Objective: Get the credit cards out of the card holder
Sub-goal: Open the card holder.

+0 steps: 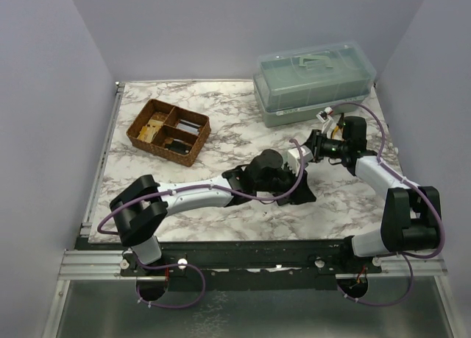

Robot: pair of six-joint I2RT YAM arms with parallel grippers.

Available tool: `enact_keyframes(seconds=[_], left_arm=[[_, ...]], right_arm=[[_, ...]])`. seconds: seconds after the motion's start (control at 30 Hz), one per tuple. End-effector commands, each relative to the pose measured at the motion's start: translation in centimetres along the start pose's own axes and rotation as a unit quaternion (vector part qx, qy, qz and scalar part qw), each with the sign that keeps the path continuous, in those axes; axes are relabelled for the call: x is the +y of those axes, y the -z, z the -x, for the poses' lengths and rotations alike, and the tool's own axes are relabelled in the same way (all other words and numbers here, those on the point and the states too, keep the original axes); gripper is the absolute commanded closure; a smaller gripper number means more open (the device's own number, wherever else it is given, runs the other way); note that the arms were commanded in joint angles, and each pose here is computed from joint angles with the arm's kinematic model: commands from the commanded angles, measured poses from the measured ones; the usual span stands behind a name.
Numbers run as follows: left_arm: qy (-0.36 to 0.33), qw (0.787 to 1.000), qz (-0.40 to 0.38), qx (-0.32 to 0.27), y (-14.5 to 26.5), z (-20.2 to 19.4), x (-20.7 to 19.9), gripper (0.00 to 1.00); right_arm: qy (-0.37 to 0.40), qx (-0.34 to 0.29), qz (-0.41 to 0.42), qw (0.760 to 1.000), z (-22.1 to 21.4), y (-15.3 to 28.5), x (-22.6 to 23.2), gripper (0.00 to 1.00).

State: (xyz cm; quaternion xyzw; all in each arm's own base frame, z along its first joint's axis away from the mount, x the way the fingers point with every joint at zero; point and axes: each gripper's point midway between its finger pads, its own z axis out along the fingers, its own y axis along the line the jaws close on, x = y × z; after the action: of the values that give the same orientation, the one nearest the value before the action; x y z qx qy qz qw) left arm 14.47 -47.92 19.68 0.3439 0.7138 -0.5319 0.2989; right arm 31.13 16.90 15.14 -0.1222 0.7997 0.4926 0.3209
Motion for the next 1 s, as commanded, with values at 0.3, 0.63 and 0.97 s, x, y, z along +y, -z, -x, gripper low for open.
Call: enact_keyframes(seconds=[0.3,0.63,0.97], left_arm=[[-0.136,0.947,0.292,-0.008,9.9,1.4,8.6,0.33],[-0.289,0.899,0.329,-0.017,10.7,0.0,12.0,0.01],[-0.382,0.837,0.383,-0.084,9.6,1.5,11.8,0.01]], right_arm=[[0.027,0.000,0.043,0.999,0.6,0.3,1.8,1.00],[0.011,0.006,0.056,0.998,0.3,0.1,1.9,1.00],[-0.011,0.002,0.038,0.999,0.2,-0.1,1.3,0.98]])
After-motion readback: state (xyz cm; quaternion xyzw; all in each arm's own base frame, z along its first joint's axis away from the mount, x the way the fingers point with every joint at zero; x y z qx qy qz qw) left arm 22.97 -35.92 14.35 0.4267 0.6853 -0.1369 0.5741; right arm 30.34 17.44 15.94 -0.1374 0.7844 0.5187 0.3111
